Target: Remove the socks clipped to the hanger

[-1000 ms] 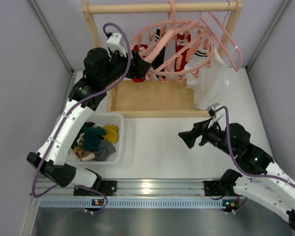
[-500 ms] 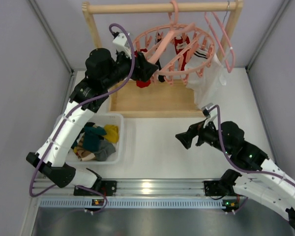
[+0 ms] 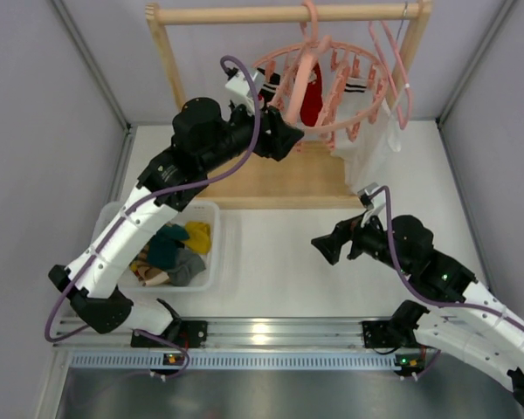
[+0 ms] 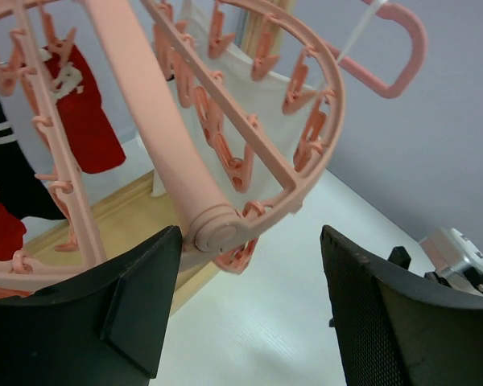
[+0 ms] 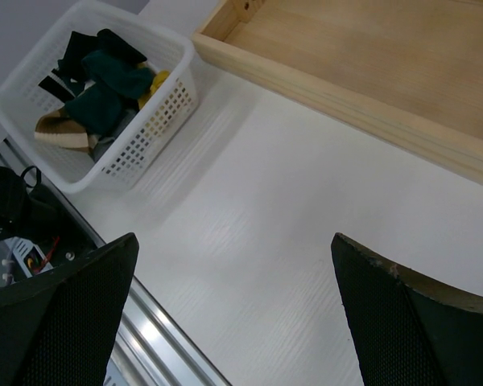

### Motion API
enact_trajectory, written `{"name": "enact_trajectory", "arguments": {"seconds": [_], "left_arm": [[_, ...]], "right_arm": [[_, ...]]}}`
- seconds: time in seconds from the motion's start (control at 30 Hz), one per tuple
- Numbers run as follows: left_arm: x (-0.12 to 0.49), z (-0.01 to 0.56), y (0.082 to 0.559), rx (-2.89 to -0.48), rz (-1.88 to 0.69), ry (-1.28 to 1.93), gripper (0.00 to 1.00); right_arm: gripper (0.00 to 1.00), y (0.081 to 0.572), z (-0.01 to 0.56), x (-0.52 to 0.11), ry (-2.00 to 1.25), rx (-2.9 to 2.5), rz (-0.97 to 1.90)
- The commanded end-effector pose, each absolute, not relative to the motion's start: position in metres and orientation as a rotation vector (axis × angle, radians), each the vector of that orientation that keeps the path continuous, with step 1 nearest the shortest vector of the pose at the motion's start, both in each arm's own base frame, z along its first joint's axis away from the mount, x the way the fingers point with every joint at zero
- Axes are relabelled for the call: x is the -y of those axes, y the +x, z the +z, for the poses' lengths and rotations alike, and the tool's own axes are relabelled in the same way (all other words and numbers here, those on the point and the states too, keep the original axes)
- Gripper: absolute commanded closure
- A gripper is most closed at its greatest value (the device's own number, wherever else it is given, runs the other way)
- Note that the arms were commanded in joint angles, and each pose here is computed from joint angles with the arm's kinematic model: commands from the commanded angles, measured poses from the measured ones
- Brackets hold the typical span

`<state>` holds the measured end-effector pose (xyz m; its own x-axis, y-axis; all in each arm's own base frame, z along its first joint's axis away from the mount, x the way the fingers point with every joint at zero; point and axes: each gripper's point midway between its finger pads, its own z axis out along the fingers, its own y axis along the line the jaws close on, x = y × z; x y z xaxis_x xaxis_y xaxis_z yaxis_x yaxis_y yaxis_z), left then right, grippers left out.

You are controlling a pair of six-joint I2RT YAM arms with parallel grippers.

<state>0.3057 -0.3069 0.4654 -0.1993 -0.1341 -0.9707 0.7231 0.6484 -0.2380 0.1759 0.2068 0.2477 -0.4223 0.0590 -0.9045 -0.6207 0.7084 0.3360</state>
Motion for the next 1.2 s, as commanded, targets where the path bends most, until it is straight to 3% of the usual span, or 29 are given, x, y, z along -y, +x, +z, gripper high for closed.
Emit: {"name": "enact_trajectory", "arguments": {"seconds": [0.0,0.87,1.17], "left_arm": [[0.316,0.488,0.298,-1.525,-0.824,0.467,0.26],[0.404,0.496,0.27,-1.504,-0.827,0.503,0.05],[0.334,0.524,0.263,-1.46,-0.683,0.361,0.02]], "right_arm": [[0.0,0.183,0.268,-0.201,-0.363,-1.811,0.805],[0.0,0.184,0.27,-0.172,-0.278,-1.835,0.697],[0.01,0.184,0.27,-0.17,-0.279,-1.845,0.682]]}}
